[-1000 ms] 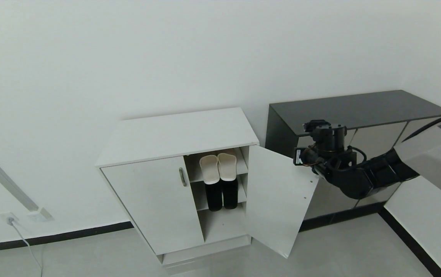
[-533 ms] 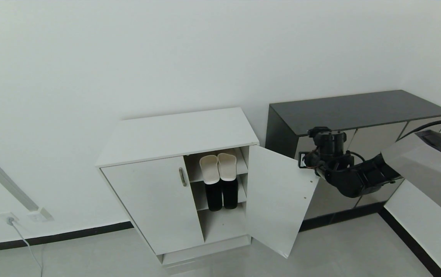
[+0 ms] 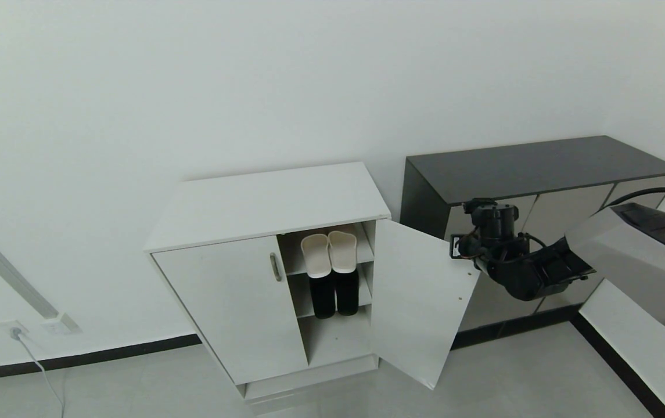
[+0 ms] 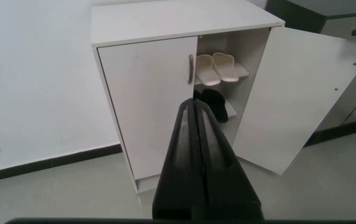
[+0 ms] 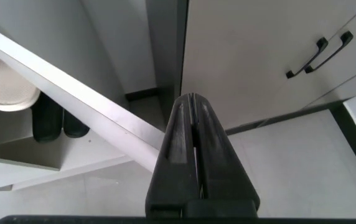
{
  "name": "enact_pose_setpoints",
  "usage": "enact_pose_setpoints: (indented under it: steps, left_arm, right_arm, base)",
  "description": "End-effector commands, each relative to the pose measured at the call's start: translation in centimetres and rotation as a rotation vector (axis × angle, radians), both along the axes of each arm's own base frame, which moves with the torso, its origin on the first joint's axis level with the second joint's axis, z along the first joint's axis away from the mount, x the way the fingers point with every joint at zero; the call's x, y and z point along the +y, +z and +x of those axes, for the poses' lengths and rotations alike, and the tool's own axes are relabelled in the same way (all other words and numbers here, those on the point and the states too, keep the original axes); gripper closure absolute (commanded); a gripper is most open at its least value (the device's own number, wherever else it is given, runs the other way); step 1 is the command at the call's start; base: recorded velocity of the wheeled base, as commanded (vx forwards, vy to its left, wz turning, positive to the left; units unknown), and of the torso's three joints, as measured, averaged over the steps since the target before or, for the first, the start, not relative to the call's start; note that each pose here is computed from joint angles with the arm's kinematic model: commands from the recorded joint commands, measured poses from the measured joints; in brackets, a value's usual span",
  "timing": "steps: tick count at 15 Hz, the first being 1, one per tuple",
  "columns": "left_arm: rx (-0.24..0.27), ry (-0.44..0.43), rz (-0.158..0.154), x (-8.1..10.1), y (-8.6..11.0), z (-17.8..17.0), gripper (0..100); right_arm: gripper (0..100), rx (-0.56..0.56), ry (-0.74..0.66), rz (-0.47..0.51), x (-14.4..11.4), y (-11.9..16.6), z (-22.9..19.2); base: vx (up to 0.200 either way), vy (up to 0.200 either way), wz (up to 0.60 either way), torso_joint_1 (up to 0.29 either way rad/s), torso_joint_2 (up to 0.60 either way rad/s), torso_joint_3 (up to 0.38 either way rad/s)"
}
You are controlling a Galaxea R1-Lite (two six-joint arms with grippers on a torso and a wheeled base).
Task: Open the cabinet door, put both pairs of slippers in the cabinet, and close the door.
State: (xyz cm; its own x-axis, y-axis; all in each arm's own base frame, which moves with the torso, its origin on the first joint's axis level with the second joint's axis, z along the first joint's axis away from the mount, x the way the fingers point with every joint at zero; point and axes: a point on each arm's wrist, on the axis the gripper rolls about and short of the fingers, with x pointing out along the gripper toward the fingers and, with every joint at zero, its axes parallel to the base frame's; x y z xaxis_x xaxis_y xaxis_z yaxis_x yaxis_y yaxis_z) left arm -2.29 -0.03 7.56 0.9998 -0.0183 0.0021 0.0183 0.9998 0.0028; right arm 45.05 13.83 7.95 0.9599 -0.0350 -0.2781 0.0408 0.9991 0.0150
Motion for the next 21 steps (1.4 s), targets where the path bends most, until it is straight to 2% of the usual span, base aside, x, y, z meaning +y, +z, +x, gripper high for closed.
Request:
enact_pose_setpoints:
  steps: [1,12,19,21]
  left_arm:
    - [0.001,0.000,0.000,0.0,0.0,0.0,100]
    - [0.001,0.000,0.000,0.0,0.0,0.0,100]
    - [0.001,0.000,0.000,0.0,0.0,0.0,100]
    - [0.001,0.000,0.000,0.0,0.0,0.0,100]
  right_arm:
    - [100,0.007,0.000,-0.001,0.1,-0.4,0.1]
    - [100,0.026,0.006,0.004,0.4,-0.9,-0.3]
    - [100,0.072,0.085,-0.013,3.3,-1.4,-3.0]
    - [100,0.084,0.128,0.008,5.1,-1.1,-4.7]
  base:
    - [0.000,0.000,0.00,0.000,0.00,0.000]
    - [0.000,0.000,0.00,0.000,0.00,0.000]
    - [0.000,0.000,0.00,0.000,0.00,0.000]
    - [0.000,0.000,0.00,0.000,0.00,0.000]
